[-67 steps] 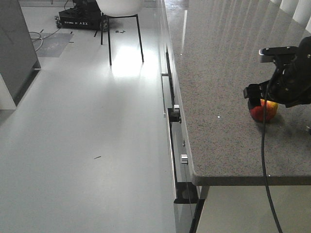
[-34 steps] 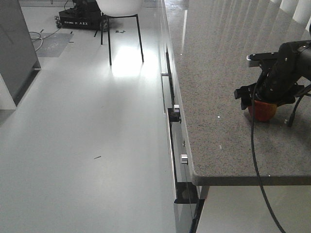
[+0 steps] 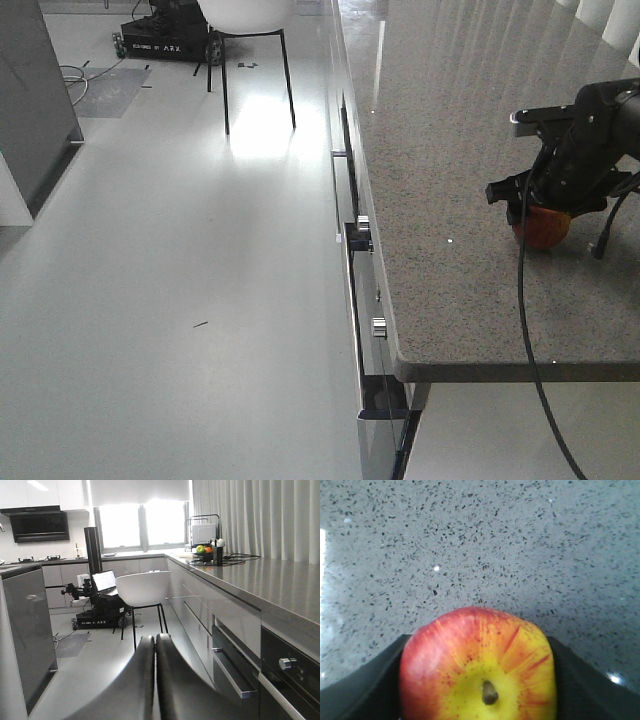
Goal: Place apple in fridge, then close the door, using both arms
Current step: 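Lower the open right gripper over the red-yellow apple, then close the right gripper on the apple and lift it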
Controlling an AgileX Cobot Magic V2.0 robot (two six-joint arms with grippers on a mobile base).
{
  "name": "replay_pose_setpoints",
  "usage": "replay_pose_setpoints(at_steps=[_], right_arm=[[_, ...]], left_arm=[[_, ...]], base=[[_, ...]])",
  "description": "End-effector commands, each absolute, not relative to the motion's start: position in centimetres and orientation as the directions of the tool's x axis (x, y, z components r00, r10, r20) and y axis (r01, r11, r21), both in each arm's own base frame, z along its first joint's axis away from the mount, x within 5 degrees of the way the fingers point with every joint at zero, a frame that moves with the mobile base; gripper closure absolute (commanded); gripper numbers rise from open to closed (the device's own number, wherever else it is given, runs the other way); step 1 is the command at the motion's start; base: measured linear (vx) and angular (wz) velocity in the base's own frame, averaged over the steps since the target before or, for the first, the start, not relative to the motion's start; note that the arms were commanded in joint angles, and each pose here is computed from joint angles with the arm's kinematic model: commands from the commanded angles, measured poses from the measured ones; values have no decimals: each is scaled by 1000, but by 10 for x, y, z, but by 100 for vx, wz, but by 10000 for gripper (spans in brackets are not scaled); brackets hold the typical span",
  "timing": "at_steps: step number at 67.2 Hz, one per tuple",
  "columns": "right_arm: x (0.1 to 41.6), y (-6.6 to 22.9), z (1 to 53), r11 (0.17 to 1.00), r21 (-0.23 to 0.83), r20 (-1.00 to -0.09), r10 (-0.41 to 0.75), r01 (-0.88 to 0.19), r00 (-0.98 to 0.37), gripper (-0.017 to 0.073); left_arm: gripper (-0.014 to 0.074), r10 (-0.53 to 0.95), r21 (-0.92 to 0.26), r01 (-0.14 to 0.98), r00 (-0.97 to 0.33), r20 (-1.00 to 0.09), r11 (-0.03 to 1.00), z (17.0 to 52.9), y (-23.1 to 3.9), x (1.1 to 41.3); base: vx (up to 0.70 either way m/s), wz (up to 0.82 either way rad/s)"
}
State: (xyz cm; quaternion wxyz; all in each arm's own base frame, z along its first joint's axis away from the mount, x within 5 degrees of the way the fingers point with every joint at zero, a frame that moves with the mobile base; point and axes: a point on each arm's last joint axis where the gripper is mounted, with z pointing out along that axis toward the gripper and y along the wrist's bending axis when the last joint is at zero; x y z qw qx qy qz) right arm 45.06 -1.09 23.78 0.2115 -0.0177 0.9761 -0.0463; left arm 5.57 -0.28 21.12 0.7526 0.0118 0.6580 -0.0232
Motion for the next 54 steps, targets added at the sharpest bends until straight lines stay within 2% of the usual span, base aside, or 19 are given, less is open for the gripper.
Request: replay_pose_setpoints(at_steps=[1, 9, 26, 38, 54], right_arm=[[440, -10, 300, 996, -92, -567, -52, 1, -822, 300], [428, -4, 323, 1000, -25, -608, -27, -15, -794, 279], [400, 15, 363, 980, 141, -640, -20, -142, -768, 176], [380, 21, 378, 964, 189, -616, -32, -187, -787, 172], [323, 24, 370, 959, 206, -686, -2, -197, -728, 172]], left_arm=[[600, -34, -23, 56, 200, -979, 998, 214, -3, 54], [600, -34, -23, 56, 200, -979, 998, 214, -3, 54], [600, -34, -23, 56, 200, -979, 998, 214, -3, 54], [600, -34, -23, 56, 200, -979, 998, 214, -3, 54], [600, -34, -23, 56, 200, -979, 998, 214, -3, 54]], base=[[0, 0], [0, 0], [0, 0], [0, 0], [0, 0]])
